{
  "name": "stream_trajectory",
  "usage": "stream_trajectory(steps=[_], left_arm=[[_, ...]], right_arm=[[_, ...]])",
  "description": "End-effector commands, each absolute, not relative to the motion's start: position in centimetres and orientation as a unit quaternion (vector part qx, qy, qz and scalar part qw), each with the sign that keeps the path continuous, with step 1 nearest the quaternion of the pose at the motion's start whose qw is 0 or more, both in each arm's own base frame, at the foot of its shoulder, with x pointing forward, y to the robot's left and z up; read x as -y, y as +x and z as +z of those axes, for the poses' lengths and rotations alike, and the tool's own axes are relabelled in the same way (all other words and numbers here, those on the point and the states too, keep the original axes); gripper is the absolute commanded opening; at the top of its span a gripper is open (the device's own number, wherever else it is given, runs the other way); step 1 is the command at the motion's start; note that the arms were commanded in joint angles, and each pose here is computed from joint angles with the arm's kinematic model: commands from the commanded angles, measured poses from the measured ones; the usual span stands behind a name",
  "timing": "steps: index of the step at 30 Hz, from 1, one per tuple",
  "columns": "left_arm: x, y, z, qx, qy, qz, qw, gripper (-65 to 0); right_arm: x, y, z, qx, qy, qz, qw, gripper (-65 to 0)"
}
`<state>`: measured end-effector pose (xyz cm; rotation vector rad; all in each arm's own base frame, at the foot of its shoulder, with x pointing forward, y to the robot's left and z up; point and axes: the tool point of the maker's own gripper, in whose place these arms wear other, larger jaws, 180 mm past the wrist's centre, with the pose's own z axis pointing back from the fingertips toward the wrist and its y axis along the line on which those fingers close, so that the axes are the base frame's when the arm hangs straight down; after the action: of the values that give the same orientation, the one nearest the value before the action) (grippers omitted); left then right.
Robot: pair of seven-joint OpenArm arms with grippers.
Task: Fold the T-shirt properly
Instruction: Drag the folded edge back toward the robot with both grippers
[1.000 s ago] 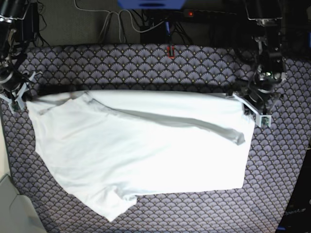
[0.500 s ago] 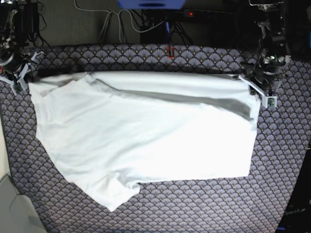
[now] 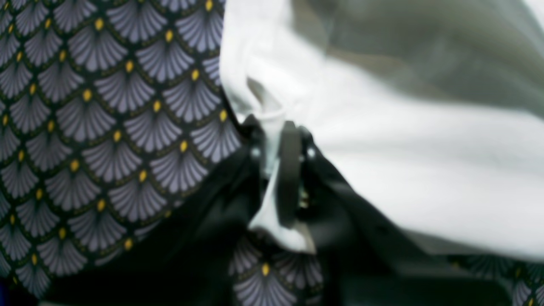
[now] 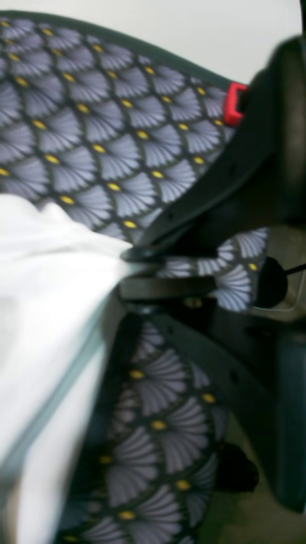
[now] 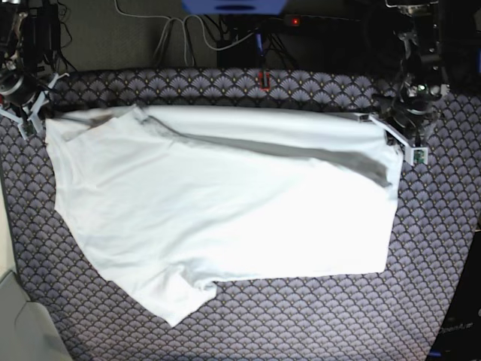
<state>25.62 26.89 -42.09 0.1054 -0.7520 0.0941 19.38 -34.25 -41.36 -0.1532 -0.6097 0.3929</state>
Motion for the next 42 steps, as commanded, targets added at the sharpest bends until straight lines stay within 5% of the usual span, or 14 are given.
stream_trajectory(steps=[1, 29, 32, 38, 42], left_arm=[[-28.7, 25.2, -41.4, 0.37, 0.083, 0.045, 0.924, -63.7], [-28.8, 21.7, -43.2, 0.332, 0.088, 0.039, 0.938, -63.1], [-28.8, 21.6, -43.3, 0.331, 0.087, 0.04, 0.939, -60.9], [-28.6, 20.5, -43.3, 0.326, 0.089, 0.034, 0.941, -38.8], [-28.1, 20.6, -41.8, 0.342, 0.09, 0.023, 0.935, -37.4]], right_arm=[[36.5, 19.0, -40.5, 0.286, -0.113, 0.192, 0.932, -62.2], [36.2, 16.4, -41.8, 0.257, -0.104, 0.19, 0.942, -60.9], [36.8, 16.3, -41.4, 0.261, -0.111, 0.182, 0.942, -54.1], [38.4, 15.7, -39.4, 0.274, -0.14, 0.165, 0.937, -27.0], [39.0, 15.7, -37.0, 0.309, -0.167, 0.131, 0.927, -18.2]])
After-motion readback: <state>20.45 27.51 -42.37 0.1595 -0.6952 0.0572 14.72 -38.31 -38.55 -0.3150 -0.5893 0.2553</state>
